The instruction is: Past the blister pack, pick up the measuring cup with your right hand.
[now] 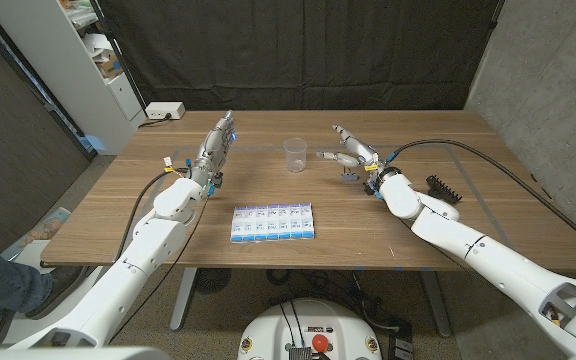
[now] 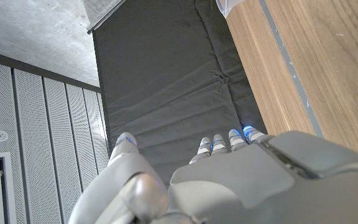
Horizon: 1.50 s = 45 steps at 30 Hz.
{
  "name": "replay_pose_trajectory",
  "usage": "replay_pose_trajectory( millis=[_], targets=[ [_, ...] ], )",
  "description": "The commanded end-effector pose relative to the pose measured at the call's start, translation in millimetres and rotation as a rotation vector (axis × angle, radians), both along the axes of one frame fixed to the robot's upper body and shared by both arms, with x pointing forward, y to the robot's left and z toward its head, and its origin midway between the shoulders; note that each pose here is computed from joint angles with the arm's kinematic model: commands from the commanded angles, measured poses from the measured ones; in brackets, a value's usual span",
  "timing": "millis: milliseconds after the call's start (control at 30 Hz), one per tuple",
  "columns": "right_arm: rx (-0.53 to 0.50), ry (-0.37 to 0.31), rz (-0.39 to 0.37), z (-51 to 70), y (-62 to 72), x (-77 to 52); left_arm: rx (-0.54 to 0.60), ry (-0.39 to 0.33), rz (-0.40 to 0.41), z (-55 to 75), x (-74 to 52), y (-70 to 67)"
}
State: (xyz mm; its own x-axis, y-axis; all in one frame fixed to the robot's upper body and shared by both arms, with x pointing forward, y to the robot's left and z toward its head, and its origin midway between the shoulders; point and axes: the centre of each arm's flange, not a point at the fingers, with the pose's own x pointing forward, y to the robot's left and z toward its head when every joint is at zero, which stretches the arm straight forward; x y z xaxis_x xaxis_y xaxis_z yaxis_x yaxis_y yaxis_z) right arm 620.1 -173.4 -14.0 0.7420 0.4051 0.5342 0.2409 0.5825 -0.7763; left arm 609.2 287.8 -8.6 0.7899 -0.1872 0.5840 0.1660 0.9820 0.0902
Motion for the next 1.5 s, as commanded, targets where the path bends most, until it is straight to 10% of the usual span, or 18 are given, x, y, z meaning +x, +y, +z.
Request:
replay_pose_trajectory(
  millis=[33, 1500],
  targets=[
    [-0.009, 0.002, 0.002, -2.0, 7.1, 2.8, 0.000, -0.004, 0.002, -0.8, -3.2, 1.2],
    [-0.058, 0.021, -0.010, -4.4, 25.5, 21.5, 0.034, 0.008, 0.021, 1.5, -7.8, 4.4]
  ],
)
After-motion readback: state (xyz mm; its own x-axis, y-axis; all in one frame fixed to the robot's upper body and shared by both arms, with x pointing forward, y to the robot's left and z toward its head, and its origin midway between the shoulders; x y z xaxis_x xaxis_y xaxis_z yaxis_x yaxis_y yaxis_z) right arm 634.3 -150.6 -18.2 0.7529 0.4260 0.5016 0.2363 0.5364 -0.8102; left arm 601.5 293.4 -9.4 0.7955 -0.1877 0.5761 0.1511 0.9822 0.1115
